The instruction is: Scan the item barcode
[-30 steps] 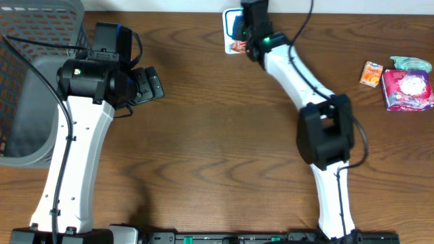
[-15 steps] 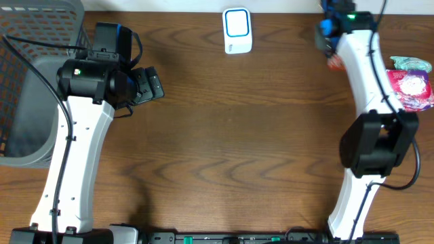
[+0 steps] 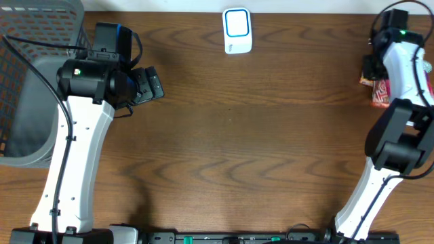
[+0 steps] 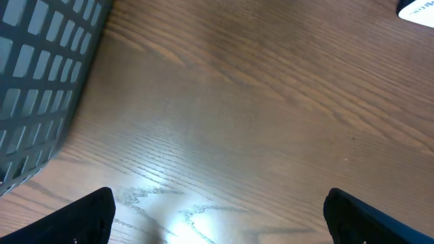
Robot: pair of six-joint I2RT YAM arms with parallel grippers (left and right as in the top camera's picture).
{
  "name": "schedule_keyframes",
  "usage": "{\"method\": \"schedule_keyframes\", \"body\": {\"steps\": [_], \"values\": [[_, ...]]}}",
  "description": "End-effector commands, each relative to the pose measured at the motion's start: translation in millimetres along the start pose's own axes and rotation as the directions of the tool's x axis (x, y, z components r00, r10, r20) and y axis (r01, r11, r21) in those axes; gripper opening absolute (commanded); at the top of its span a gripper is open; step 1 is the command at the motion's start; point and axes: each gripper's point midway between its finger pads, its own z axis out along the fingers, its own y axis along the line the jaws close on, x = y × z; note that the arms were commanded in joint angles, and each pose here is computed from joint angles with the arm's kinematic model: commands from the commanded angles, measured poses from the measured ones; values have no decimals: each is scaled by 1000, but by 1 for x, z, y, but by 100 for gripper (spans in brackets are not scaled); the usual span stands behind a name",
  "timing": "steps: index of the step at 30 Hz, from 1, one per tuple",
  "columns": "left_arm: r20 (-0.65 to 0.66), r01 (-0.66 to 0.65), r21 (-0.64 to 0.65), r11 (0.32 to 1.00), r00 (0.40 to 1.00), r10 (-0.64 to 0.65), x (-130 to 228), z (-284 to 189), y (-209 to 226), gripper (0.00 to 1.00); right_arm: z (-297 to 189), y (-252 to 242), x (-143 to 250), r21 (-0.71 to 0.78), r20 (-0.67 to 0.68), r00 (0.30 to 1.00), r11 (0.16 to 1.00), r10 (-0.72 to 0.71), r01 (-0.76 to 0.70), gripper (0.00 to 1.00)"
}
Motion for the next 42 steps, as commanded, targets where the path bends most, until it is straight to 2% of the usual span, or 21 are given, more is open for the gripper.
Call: {"method": "schedule_keyframes", "body": {"steps": [1,2,8,13,18,24,31,36,42], "values": [[10,-2,-7,1000,1000,2,-1,-3,3,98,-18,-11,-6,24,38,998,998,53,-54,41],[10,-2,-8,1000,1000,2,-1,-3,3,98,-25,-13,-8,24,53,996,997,66,-67,99],[10,-2,-7,1000,1000,2,-1,-3,3,98,-87,-21,-25,17,182,978,994,105,-110,99],[10,-2,-8,1000,1000,2,-1,-3,3,98,-173,-18,-28,-115,330,928,983,174,-143,99],[10,-2,-7,1000,1000,2,-1,-3,3,98,-265,-3,0,-336,410,878,936,247,-106,99],[10,-2,-7,1000,1000,2,-1,-3,3,98,-330,2,64,-457,395,876,886,276,-74,99],[10,-2,-7,1000,1000,2,-1,-3,3,98,-356,7,131,-504,396,876,863,275,-43,99],[10,-2,-7,1000,1000,2,-1,-3,3,98,-345,24,191,-537,368,888,843,275,-38,99],[10,-2,-8,1000,1000,2,-1,-3,3,98,-338,40,238,-596,313,892,798,328,-84,99]]}}
